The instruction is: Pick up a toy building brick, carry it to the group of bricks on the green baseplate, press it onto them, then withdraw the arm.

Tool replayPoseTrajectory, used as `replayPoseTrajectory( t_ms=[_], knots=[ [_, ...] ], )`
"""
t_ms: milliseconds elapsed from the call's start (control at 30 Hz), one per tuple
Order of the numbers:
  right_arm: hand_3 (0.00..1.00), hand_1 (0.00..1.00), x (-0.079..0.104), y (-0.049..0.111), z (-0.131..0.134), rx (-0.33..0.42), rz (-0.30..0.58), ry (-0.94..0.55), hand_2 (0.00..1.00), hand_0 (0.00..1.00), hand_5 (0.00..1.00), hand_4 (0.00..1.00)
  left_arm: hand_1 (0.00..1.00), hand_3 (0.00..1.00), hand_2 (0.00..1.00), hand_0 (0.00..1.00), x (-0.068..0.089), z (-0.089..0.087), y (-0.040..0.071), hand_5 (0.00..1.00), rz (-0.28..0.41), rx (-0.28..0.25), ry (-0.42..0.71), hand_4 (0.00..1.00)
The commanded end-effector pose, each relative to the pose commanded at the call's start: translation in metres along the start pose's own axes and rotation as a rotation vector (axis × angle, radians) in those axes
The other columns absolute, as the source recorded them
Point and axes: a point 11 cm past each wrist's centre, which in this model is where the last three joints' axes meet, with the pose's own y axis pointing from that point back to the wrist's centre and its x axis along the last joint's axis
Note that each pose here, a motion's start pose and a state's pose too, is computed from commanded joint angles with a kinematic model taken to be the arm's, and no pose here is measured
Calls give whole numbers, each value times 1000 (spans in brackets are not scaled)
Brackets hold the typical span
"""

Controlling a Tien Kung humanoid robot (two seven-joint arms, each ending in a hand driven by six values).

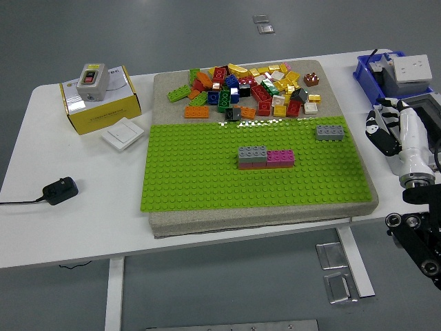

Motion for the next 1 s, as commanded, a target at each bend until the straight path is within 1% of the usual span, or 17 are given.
replayPoseTrajectory(
  t_ms=[167, 200, 367, 400, 500, 567, 600, 733, 767, 800, 933, 967, 1000],
  knots=[
    [706, 537, -8, 11, -10, 34, -8, -65, 735, 389, 368, 499, 662, 598, 581, 663, -2, 0, 0, 639, -2, 10, -7, 189],
    [685, 476, -10, 14, -10, 35, -16, -75, 666, 406, 368, 488, 662, 599, 582, 663, -3, 1, 0, 643, -1, 11, -9, 194],
    [685, 476, -19, 21, -10, 17, -59, -149, 666, 406, 368, 488, 662, 599, 582, 663, -5, 3, 0, 643, -5, 5, -14, 194],
    [698, 465, -20, 22, -9, 10, -64, -159, 643, 457, 359, 477, 661, 599, 583, 663, -5, 4, 0, 644, -5, 4, -14, 197],
    [698, 465, -23, 17, -8, -4, -106, -118, 643, 457, 359, 477, 661, 599, 583, 663, -5, 3, 0, 644, -6, 4, -12, 197],
    [698, 465, -24, 11, -7, -8, -139, -62, 643, 457, 359, 477, 661, 599, 583, 663, -5, 3, 0, 644, -6, 5, -11, 197],
    [746, 750, -25, 6, -5, -10, -159, -17, 827, 642, 347, 486, 662, 600, 585, 663, -5, 3, 0, 643, -5, 6, -10, 200],
    [746, 750, -28, -8, -2, -14, -207, 121, 827, 642, 347, 486, 662, 600, 585, 663, -4, 5, 0, 643, -3, 4, -12, 200],
    [746, 750, -29, -11, -3, -9, -219, 155, 827, 642, 347, 486, 662, 600, 585, 663, -5, 6, 0, 643, -4, 2, -12, 200],
    [747, 761, -31, -13, -4, -2, -229, 187, 839, 672, 350, 493, 662, 601, 585, 663, -5, 7, 0, 645, -5, 0, -13, 202],
    [747, 761, -37, -21, -7, 30, -264, 297, 839, 672, 350, 493, 662, 601, 585, 663, -10, 13, 0, 645, -13, -9, -21, 202],
    [747, 761, -38, -25, -7, 39, -279, 345, 839, 672, 350, 493, 662, 601, 585, 663, -12, 15, 0, 645, -15, -10, -24, 202],
    [790, 787, -39, -28, -6, 45, -290, 380, 878, 723, 350, 502, 662, 602, 586, 663, -13, 16, 0, 645, -17, -11, -26, 205]
  ],
)
